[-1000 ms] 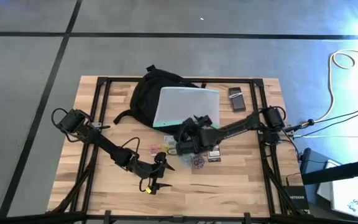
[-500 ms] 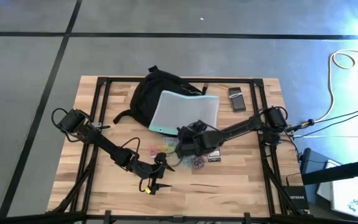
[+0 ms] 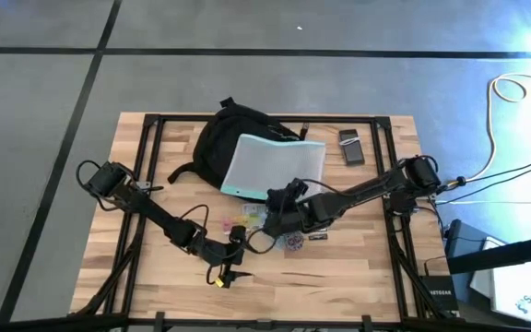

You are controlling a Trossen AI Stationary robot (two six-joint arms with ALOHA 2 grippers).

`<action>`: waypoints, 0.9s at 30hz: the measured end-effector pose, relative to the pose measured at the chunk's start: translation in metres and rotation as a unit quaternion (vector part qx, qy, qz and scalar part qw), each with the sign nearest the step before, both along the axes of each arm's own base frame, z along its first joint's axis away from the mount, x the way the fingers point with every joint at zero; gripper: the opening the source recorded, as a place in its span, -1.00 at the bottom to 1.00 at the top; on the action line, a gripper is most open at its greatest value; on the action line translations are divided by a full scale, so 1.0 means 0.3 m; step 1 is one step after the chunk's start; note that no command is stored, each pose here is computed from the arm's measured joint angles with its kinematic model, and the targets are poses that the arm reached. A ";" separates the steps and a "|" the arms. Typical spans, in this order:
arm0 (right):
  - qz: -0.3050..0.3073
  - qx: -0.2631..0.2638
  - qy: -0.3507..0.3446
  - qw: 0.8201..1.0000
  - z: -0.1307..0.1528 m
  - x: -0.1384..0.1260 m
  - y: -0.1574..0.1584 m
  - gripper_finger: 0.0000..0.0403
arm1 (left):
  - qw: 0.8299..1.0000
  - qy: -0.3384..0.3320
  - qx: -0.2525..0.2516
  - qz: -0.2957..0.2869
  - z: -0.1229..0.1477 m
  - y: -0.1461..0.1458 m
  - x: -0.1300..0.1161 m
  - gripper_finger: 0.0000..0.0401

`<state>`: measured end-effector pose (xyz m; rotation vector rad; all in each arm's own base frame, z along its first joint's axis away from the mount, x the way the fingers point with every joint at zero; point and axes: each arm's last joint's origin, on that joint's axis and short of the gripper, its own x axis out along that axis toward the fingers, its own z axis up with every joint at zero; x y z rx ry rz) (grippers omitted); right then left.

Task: Unpack backpack
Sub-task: Put the scented candle into the blue zip bag

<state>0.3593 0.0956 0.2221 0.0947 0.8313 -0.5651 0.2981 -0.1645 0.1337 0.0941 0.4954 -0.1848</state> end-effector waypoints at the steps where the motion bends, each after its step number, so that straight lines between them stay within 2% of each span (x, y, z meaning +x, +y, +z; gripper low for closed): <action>1: 0.010 0.008 -0.008 1.000 -0.003 -0.009 0.007 0.54 | 1.000 -0.002 -0.002 0.001 0.001 0.000 0.001 0.57; 7: 0.048 0.048 -0.106 0.992 -0.037 -0.088 0.056 0.49 | 0.999 -0.025 0.023 0.004 0.013 -0.016 -0.023 0.57; 12: 0.079 0.066 -0.213 0.972 -0.032 -0.149 0.131 0.49 | 0.996 -0.081 0.032 0.033 0.029 -0.010 -0.070 0.57; 16: 0.079 0.060 -0.272 0.957 -0.022 -0.176 0.219 0.49 | 0.985 -0.102 0.062 0.126 0.027 0.021 -0.111 0.57; 19: 0.041 0.064 -0.319 0.945 -0.027 -0.204 0.290 0.49 | 0.961 -0.115 0.092 0.232 0.004 0.049 -0.151 0.57; 21: 0.007 0.063 -0.348 0.935 -0.042 -0.226 0.335 0.49 | 0.947 -0.123 0.108 0.277 -0.008 0.062 -0.172 0.57; 24: -0.021 0.053 -0.372 0.926 -0.083 -0.252 0.392 0.49 | 0.942 -0.126 0.102 0.295 -0.017 0.073 -0.182 0.57; 27: -0.033 0.067 -0.383 0.921 -0.118 -0.267 0.427 0.49 | 0.937 -0.128 0.085 0.314 -0.020 0.086 -0.177 0.57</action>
